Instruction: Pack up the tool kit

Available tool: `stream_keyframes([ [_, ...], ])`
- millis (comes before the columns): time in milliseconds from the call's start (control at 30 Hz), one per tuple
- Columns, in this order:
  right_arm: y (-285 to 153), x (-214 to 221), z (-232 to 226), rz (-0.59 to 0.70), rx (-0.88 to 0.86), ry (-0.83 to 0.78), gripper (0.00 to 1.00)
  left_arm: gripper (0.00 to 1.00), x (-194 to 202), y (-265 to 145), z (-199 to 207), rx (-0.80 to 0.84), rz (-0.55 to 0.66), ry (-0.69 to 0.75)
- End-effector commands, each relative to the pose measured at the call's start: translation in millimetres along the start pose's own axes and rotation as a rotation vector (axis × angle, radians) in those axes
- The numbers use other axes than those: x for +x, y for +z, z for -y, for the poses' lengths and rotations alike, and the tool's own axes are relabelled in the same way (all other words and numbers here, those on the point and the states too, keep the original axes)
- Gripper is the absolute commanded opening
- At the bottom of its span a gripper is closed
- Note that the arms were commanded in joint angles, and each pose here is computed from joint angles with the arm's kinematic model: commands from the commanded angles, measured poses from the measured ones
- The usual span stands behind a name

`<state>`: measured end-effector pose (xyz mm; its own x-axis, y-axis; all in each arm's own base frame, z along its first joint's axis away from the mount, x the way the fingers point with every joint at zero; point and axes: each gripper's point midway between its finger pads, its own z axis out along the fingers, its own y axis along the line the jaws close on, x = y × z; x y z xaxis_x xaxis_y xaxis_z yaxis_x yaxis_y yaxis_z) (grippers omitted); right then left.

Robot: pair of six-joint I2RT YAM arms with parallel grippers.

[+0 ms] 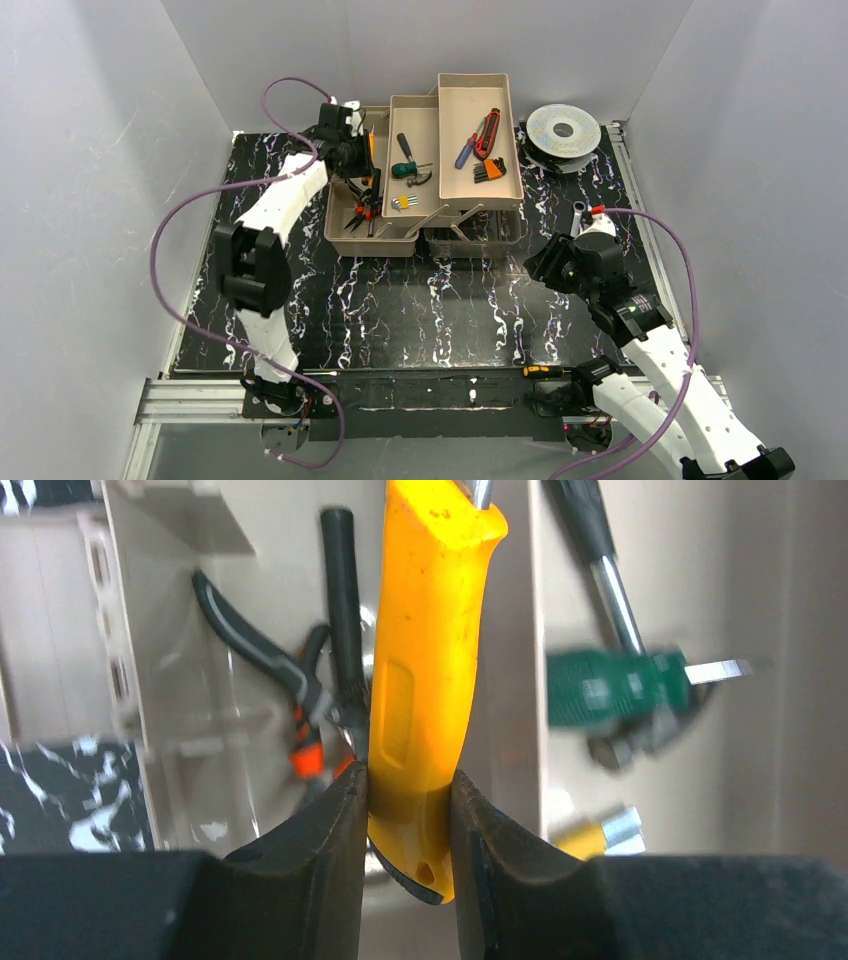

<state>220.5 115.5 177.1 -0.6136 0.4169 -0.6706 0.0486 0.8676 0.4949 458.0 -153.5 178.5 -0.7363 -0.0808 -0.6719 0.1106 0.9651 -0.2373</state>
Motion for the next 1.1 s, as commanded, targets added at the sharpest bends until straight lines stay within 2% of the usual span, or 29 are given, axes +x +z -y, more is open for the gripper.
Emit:
stream_keyframes([
  [0, -12, -22, -11, 0.062, -0.023, -0.004, 0.52, 0.0, -14, 14, -30, -0.091, -0.064, 0.019],
  [200, -12, -22, -2, 0.075, 0.016, 0.008, 0.53, 0.01, -24, 50, -36, -0.03, -0.075, -0.043],
  [300, -10, -23, 2, 0.083, 0.042, 0.002, 0.53, 0.09, -19, 60, -37, -0.028, -0.093, -0.053],
  [367, -8, -25, 3, 0.09, 0.048, -0.003, 0.53, 0.33, -20, 60, -33, -0.016, -0.102, -0.073],
  [433, -8, -28, 3, 0.094, 0.057, -0.015, 0.53, 0.55, -31, 42, -23, 0.014, -0.084, -0.098],
  [467, -8, -30, 3, 0.1, 0.063, -0.022, 0.53, 0.73, -39, 27, -17, 0.032, -0.06, -0.098],
  [500, -8, -32, 4, 0.106, 0.066, -0.021, 0.53, 0.95, -44, 8, -14, 0.034, -0.044, -0.094],
  [533, -8, -32, 4, 0.104, 0.065, -0.022, 0.53, 0.98, -47, -2, -15, 0.02, -0.034, -0.089],
  [700, -9, -30, 3, 0.101, 0.058, -0.017, 0.53, 0.98, -37, -39, -25, -0.052, -0.008, -0.118],
  [800, -12, -29, 2, 0.102, 0.047, -0.011, 0.53, 0.98, -19, -61, -35, -0.088, 0.025, -0.102],
  [967, -12, -26, 1, 0.096, 0.024, -0.012, 0.53, 0.98, 0, -105, -67, -0.255, 0.094, -0.059],
  [1067, -10, -23, -1, 0.08, 0.015, -0.013, 0.53, 0.98, 21, -111, -82, -0.325, 0.094, -0.083],
])
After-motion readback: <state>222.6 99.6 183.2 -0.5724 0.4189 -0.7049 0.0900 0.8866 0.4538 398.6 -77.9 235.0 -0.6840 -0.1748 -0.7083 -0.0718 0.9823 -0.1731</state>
